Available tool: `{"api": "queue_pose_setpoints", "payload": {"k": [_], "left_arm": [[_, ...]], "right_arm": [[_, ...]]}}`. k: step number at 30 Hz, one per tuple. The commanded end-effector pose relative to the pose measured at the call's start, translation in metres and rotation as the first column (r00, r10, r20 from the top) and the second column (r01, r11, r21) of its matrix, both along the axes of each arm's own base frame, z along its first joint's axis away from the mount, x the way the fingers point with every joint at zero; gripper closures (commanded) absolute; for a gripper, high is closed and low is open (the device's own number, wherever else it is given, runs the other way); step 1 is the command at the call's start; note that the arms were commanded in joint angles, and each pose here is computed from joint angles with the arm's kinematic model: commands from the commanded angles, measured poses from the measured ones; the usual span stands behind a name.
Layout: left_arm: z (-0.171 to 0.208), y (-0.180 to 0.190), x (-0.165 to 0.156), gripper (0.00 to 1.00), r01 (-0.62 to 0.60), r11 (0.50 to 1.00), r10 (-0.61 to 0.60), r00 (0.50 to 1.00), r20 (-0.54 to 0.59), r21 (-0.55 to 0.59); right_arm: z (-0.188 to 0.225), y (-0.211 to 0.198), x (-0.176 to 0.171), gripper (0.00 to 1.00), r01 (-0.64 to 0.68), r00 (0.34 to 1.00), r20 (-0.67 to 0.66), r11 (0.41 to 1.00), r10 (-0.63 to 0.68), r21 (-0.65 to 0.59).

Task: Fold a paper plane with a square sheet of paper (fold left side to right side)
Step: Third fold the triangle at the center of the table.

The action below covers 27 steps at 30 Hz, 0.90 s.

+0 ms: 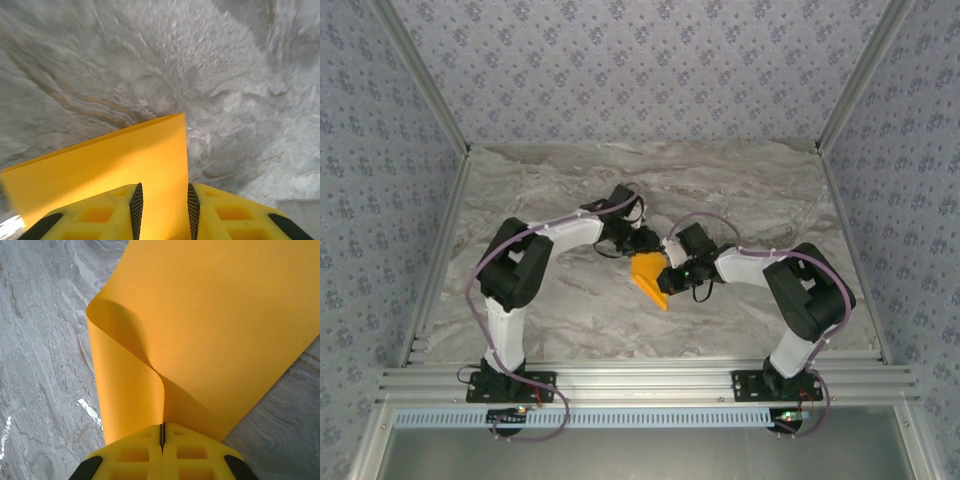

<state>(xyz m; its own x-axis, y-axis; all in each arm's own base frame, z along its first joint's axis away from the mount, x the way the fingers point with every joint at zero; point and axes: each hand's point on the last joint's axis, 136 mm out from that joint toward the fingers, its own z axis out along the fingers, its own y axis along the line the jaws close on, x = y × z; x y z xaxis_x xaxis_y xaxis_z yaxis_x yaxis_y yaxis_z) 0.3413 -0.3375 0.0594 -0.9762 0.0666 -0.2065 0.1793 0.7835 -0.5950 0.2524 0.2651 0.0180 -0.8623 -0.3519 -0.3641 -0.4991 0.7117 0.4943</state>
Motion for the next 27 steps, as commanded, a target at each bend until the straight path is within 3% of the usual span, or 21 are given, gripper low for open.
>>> {"api": "queue_pose_setpoints", "payload": {"k": [1,7,13,27], "left_arm": [[0.032,0.020,0.002,0.71,-0.028,1.000,0.028,0.997,0.077,0.002],[0.031,0.024,-0.038,0.84,-0.024,0.995,0.028,0.999,0.042,-0.098],[0.020,0.008,-0.067,0.87,-0.011,0.981,0.009,1.000,-0.007,-0.193],[-0.030,0.008,-0.086,0.89,-0.021,0.994,0.012,0.997,-0.079,-0.104]], "right_arm": [[-0.030,-0.017,-0.023,1.00,-0.027,0.996,-0.093,0.994,0.017,-0.109],[-0.030,-0.016,-0.022,1.00,-0.034,0.995,-0.094,0.993,0.023,-0.109],[-0.031,-0.015,-0.022,1.00,-0.040,0.995,-0.099,0.993,0.029,-0.111],[-0.030,-0.014,-0.022,1.00,-0.046,0.994,-0.102,0.992,0.034,-0.119]]}}
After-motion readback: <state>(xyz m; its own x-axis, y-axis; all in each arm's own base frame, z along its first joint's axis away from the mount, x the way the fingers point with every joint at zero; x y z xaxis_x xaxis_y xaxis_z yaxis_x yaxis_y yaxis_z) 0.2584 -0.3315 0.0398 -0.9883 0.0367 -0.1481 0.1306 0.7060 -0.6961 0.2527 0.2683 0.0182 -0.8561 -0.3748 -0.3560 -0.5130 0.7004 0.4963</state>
